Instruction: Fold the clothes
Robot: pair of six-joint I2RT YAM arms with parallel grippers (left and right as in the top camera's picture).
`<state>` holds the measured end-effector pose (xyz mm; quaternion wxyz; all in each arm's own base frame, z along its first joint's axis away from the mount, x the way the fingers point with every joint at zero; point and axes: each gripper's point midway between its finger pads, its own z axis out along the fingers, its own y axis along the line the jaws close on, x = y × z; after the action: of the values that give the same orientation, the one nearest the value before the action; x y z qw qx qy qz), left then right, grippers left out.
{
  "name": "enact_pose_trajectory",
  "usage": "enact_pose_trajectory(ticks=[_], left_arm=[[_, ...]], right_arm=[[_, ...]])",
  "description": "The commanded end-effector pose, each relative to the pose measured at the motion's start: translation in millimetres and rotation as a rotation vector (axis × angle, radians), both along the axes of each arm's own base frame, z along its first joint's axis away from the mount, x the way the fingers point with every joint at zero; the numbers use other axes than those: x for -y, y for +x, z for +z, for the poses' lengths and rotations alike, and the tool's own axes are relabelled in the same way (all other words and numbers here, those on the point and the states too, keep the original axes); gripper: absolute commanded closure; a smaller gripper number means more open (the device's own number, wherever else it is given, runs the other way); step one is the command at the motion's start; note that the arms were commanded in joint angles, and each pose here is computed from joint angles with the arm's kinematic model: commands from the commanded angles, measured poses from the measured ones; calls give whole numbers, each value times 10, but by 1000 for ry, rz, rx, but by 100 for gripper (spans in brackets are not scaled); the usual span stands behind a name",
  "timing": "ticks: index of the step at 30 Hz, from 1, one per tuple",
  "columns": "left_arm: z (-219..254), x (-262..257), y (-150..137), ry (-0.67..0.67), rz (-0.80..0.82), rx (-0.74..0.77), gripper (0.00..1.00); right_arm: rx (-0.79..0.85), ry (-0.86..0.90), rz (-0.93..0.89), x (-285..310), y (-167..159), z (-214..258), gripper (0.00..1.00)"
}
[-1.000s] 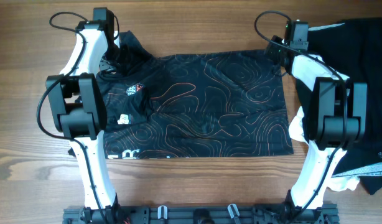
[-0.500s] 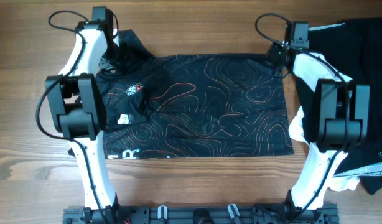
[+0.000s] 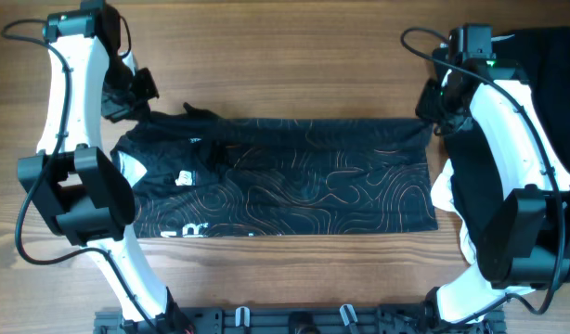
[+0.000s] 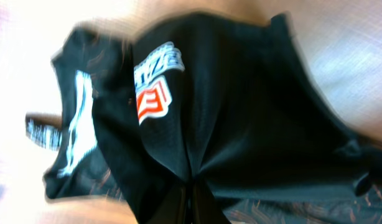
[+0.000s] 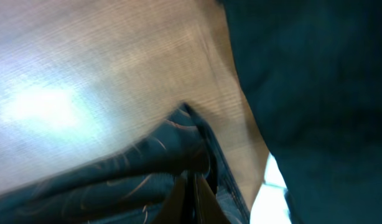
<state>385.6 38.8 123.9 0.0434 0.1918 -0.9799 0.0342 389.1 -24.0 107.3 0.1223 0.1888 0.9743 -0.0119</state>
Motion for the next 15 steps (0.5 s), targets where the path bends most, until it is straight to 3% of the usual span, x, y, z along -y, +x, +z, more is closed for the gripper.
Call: enact_pose_trajectory(ticks=[1, 9, 15], left_arm=[[-27, -120, -191, 55, 31, -84, 96], [-321, -34, -866, 28, 23, -373, 96], [-709, 26, -1431, 25, 39, -565, 96]], right_arm=[[-82, -31, 20, 45, -212, 7, 96], [-338, -16, 49, 20, -856, -196, 96], [-439, -8, 48, 7, -1152, -405, 96]])
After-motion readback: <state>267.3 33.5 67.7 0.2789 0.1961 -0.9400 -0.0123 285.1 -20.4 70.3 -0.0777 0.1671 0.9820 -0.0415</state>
